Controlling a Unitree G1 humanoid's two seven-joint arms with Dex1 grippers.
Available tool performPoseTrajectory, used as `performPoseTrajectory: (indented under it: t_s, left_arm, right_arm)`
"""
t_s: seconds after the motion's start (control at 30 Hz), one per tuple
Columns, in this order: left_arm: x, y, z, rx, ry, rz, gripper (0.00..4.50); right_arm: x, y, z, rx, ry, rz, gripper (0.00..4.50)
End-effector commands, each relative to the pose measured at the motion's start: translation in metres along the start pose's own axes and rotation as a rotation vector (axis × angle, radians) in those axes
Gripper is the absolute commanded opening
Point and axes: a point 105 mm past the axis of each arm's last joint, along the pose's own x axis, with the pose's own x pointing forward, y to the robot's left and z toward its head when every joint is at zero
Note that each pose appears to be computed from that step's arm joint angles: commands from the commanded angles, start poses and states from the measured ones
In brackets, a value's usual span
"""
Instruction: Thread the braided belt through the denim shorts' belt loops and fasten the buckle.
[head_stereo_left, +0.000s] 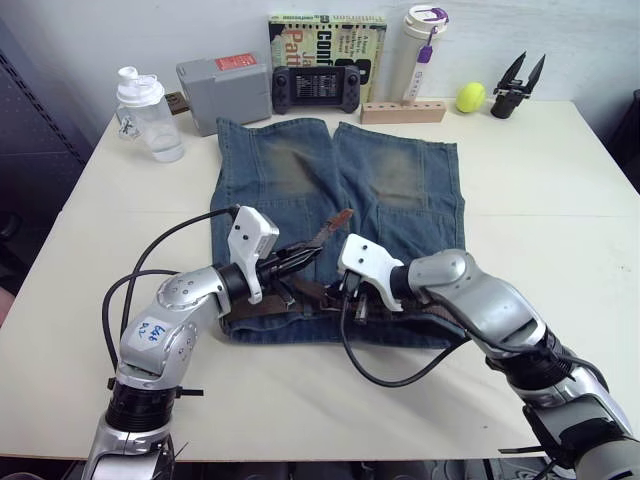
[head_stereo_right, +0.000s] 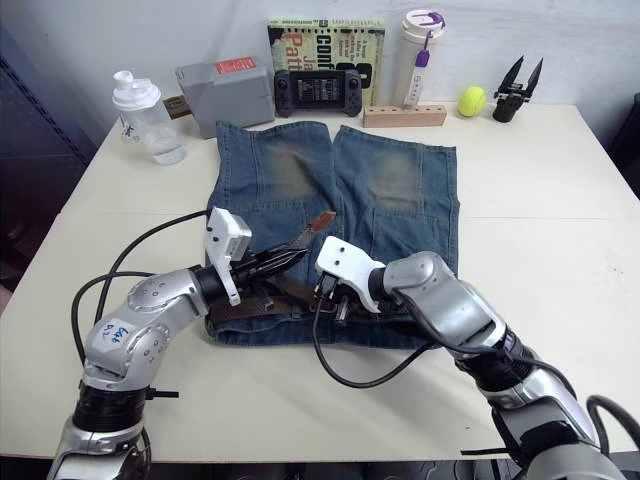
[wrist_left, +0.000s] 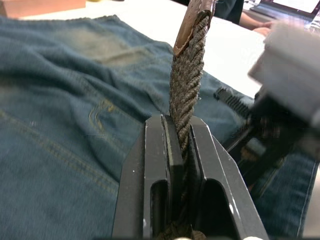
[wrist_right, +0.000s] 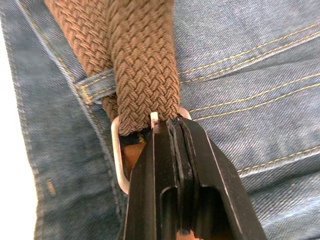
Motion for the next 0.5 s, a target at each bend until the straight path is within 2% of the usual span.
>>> performPoseTrajectory:
  t_s: [0.03,0.5]
  left_arm:
    - [-0.003,-0.008,0.014,0.042,-0.053,-0.024,0.00]
    - [-0.005,-0.008,0.016,0.050,-0.057,-0.003,0.00]
  right_arm:
    - [-0.006,0.000,0.007,-0.013,-0.027,0.063,0.02]
    - [0.009,0.004,0.000,-0.059,0.012,0.127,0.02]
